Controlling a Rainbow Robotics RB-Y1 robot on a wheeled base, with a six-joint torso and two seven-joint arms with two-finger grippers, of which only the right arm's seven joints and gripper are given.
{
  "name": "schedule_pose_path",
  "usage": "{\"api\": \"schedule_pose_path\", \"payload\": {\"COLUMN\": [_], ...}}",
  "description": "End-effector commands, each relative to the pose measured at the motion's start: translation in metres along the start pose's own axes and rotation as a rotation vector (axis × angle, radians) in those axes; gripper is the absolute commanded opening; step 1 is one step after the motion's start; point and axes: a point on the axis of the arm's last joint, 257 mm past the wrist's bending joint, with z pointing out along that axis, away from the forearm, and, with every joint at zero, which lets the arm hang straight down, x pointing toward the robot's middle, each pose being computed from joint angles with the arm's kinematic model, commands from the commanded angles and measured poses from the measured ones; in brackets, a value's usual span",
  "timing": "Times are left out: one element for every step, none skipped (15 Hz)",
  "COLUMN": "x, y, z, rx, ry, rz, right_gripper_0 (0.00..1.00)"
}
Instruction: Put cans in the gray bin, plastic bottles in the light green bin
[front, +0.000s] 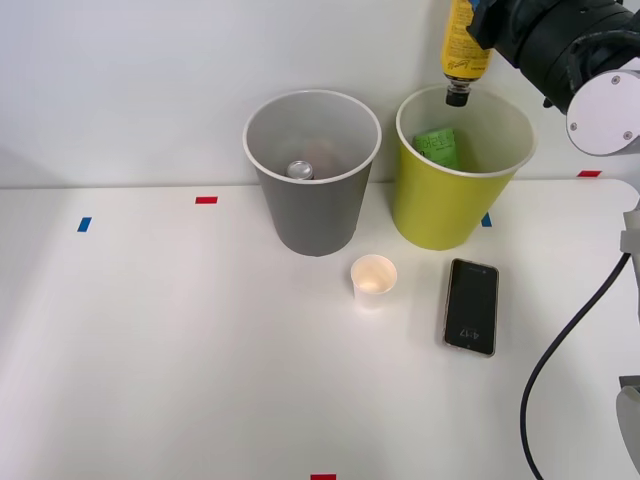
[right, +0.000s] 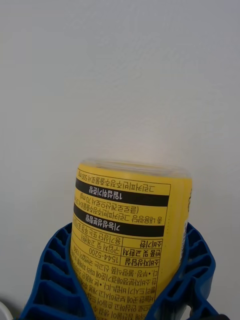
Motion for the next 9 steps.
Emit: {"api": "schedule_pose_path", "payload": {"x": [-0.002, -0.002, -0.001, 0.002, 0.002, 0.004, 0.005, 0.009, 0.012], "y": [-0.003, -0.003, -0.003, -0.002, 0.0, 0.002, 0.005, 0.006, 0.004], "z": [0.0, 0.0, 0.0, 0.0, -0.001, -0.002, -0.003, -0.004, -0.006], "rx": [0.01, 0.01, 0.008, 0.007, 0.0, -0.012, -0.025, -0.027, -0.023], "ry": [-0.007, -0.007, -0.006, -0.001, 0.0, 0.0, -0.005, -0.003, -0.002], "rz": [-0.025, -0.025, -0.021, -0.019, -0.014, 0.004, 0.032, 0.036, 0.031], "right_gripper_0": [0.0, 0.0, 0.26, 0.62, 1.0, 1.0, 1.0, 1.0, 1.0]}}
